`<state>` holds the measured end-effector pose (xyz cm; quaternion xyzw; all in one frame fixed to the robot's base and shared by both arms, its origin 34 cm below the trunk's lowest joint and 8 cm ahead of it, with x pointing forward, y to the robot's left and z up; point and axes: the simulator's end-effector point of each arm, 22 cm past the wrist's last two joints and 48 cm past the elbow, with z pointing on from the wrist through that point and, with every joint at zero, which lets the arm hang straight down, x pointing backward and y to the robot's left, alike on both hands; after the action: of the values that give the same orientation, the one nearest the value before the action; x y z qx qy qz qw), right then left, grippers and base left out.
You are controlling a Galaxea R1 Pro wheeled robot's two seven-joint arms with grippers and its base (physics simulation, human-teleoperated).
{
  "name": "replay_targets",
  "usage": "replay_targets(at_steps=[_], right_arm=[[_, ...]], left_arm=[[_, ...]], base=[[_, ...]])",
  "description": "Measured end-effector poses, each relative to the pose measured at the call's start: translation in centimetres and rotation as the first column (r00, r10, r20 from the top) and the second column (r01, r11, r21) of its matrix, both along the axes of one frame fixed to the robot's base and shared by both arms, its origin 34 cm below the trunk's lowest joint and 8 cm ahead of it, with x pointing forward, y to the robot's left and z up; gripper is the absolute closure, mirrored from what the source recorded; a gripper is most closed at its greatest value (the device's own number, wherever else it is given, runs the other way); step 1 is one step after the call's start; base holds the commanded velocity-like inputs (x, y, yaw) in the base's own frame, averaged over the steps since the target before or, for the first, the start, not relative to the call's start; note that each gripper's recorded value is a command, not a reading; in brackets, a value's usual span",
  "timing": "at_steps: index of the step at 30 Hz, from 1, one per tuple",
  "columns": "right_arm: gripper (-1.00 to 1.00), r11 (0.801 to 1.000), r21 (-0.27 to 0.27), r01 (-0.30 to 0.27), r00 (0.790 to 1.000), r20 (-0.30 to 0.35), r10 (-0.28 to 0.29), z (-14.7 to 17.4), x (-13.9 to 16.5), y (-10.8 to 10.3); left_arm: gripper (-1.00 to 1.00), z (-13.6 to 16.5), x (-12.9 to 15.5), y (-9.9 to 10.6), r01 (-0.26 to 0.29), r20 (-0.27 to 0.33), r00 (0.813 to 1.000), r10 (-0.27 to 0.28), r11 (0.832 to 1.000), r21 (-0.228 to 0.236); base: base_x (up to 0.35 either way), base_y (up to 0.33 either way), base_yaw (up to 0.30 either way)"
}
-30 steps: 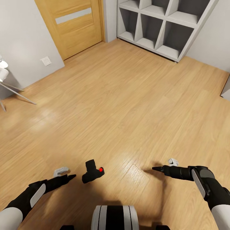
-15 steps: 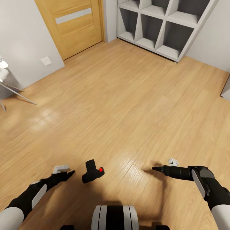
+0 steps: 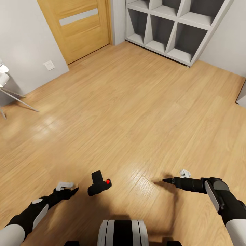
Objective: Attach the digital camera to the camera tripod in the bedroom.
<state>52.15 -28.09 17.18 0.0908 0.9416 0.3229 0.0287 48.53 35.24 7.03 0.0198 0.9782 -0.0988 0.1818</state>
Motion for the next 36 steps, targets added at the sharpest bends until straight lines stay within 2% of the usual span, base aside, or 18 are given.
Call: replay_targets(at_steps=[3, 4, 5, 6, 8, 11, 14, 18, 36], right_arm=[[-1.0, 1.0, 0.001, 0.0, 1.0, 0.0, 0.0, 0.0, 0.0, 0.0], [-1.0, 1.0, 0.001, 0.0, 1.0, 0.0, 0.0, 0.0, 0.0, 0.1], [-1.0, 1.0, 0.001, 0.0, 1.0, 0.0, 0.0, 0.0, 0.0, 0.1], [-1.0, 1.0, 0.001, 0.0, 1.0, -0.001, 0.0, 0.0, 0.0, 0.1], [-1.0, 1.0, 0.001, -0.001, 1.0, -0.001, 0.001, 0.0, 0.0, 0.1], [-1.0, 1.0, 0.001, -0.001, 1.0, 0.0, 0.001, 0.0, 0.0, 0.2], [-1.0, 1.0, 0.001, -0.002, 1.0, -0.001, 0.002, 0.0, 0.0, 0.2], [-1.0, 1.0, 0.0, -0.003, 1.0, -0.002, 0.003, -0.1, -0.1, 0.2], [-1.0, 1.0, 0.0, -0.005, 1.0, 0.002, 0.005, -0.1, 0.0, 0.3]], left_arm=[[-1.0, -0.2, -1.1, -1.1, 0.105, -0.018, 0.994, -0.105, 0.994, -0.01], [-1.0, -0.1, -1.9, -2.3, 0.188, -0.024, 0.982, -0.189, 0.981, -0.039], [-1.0, 0.0, -2.3, -3.0, 0.231, -0.023, 0.972, -0.233, 0.971, -0.059], [-1.0, 0.2, -2.9, -4.2, 0.294, -0.016, 0.955, -0.297, 0.951, -0.093], [-1.0, 0.5, -3.4, -5.3, 0.358, 0.008, 0.933, -0.36, 0.925, -0.128], [-1.0, 1.1, -3.3, -6.2, 0.409, 0.06, 0.912, -0.405, 0.901, -0.145], [-1.0, 1.6, -2.8, -6.7, 0.44, 0.111, 0.897, -0.427, 0.886, -0.147], [-1.0, 2.1, -2.2, -7.8, 0.452, 0.152, 0.89, -0.43, 0.877, -0.165], [-1.0, 2.4, -1.4, -8.9, 0.473, 0.19, 0.876, -0.443, 0.867, -0.157]], base=[[0.0, 0.0, 0.0], [0.0, 0.0, 0.0], [0.0, 0.0, 0.0], [0.0, 0.0, 0.0], [0.0, 0.0, 0.0], [0.0, 0.0, 0.0], [0.0, 0.0, 0.0], [0.0, 0.0, 0.0], [0.0, 0.0, 0.0]])
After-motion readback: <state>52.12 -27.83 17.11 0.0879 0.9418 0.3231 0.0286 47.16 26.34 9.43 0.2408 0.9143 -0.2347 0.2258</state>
